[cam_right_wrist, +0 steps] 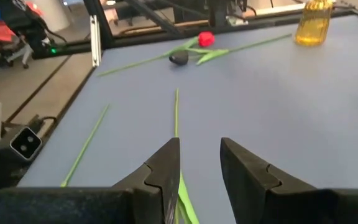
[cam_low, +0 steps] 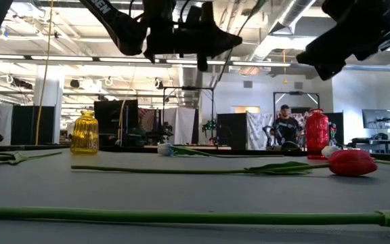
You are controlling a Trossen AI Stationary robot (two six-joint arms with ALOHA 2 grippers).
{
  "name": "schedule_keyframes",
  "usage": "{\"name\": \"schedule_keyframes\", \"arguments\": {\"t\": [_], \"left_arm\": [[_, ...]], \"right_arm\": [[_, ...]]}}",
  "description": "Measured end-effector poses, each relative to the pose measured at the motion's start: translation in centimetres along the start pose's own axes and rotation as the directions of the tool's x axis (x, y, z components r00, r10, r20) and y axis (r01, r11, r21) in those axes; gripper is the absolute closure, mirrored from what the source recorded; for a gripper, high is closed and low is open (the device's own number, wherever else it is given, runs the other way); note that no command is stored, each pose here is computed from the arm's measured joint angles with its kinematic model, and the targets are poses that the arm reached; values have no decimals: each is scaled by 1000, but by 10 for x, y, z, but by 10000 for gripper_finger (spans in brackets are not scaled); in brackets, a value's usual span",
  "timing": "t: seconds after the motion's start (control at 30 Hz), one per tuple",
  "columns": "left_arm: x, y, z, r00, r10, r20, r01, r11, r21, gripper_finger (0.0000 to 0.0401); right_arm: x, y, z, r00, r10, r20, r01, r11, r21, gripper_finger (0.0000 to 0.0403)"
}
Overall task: Sort flowers into vase by color
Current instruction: Put the top black tulip into the red flower vase
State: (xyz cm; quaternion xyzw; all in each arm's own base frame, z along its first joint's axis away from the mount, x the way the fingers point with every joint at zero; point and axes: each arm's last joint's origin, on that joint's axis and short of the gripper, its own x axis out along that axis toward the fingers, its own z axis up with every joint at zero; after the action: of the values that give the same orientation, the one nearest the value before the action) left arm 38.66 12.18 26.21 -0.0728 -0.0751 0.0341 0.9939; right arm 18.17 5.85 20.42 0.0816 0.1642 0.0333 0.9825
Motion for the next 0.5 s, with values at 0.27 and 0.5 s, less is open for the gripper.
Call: {"name": "schedule_keyframes", "arguments": {"t": [0.27,0.5], "left_arm": [[0,-9,15,983,32,180,-39,999,35,401],[3,-11,23,977,23,212,-22,1000,-8,401]], "right_arm": [[0,-1,-5,999,-14,-52,14,1000,-11,262],[-3,-13,11,980,-165,109,177,978,-114,262]]}}
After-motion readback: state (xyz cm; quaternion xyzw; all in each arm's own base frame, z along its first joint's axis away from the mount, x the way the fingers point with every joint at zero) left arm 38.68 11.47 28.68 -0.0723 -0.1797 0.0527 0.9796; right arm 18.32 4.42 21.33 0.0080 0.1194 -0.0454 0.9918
